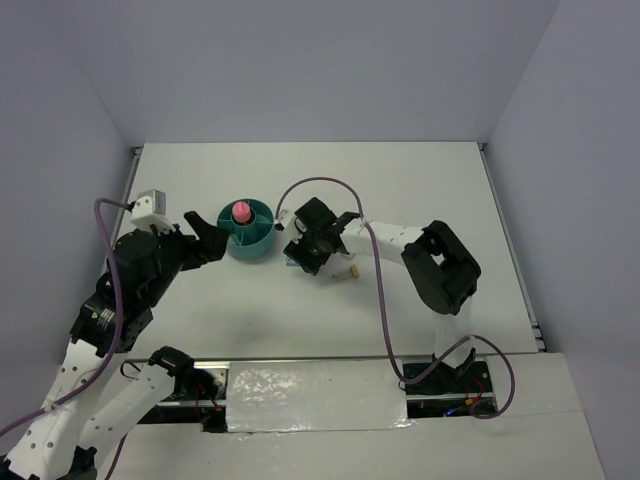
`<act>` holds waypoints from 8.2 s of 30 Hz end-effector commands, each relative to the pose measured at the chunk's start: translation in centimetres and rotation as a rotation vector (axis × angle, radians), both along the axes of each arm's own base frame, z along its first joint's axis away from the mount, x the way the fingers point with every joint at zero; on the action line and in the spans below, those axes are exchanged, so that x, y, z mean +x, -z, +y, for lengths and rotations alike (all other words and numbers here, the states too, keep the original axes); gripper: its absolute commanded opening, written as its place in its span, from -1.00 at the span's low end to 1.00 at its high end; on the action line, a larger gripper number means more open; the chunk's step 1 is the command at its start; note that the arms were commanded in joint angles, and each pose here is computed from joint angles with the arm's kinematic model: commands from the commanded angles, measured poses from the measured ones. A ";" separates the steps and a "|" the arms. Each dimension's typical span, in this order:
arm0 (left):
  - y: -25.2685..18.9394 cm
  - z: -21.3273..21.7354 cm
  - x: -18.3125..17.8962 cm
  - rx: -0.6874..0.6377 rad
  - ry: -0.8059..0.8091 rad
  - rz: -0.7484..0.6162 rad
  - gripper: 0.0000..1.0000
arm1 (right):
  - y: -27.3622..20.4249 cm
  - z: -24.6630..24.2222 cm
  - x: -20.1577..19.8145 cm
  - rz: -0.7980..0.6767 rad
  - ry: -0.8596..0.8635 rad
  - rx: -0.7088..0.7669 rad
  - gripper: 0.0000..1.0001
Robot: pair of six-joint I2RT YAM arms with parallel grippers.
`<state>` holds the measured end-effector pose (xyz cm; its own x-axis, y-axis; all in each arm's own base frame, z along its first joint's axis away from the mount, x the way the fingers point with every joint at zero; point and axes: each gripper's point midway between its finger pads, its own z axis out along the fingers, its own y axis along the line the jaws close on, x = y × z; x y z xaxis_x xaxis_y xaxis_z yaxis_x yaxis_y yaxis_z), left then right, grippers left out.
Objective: Sort the stationery into containers
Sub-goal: Pick up the stationery from the center of the board, then place the stationery in the storage box, then pick up the stationery from the center of the board, then place the stationery in the storage box.
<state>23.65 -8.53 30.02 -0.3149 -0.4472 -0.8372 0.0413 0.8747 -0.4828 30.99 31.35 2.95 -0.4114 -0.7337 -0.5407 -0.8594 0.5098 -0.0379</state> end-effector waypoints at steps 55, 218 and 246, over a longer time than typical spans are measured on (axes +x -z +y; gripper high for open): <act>4.0 -11.5 -4.1 -0.283 0.665 0.048 -0.87 | -22.9 7.9 -13.7 -0.332 0.004 0.771 -0.61; 7.1 1.4 12.1 0.108 -0.433 0.040 -1.00 | -22.1 -8.8 -13.5 -0.360 0.604 0.748 0.88; 7.9 3.6 9.0 0.061 -0.485 0.139 0.99 | -16.4 -12.0 -10.1 -0.244 0.808 0.604 0.99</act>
<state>33.98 -5.46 19.38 -0.2274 -0.4883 -0.8425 -0.4448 0.8218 -0.3562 20.37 19.60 21.18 -0.3988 0.1083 -0.9106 -0.3032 0.9216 0.2424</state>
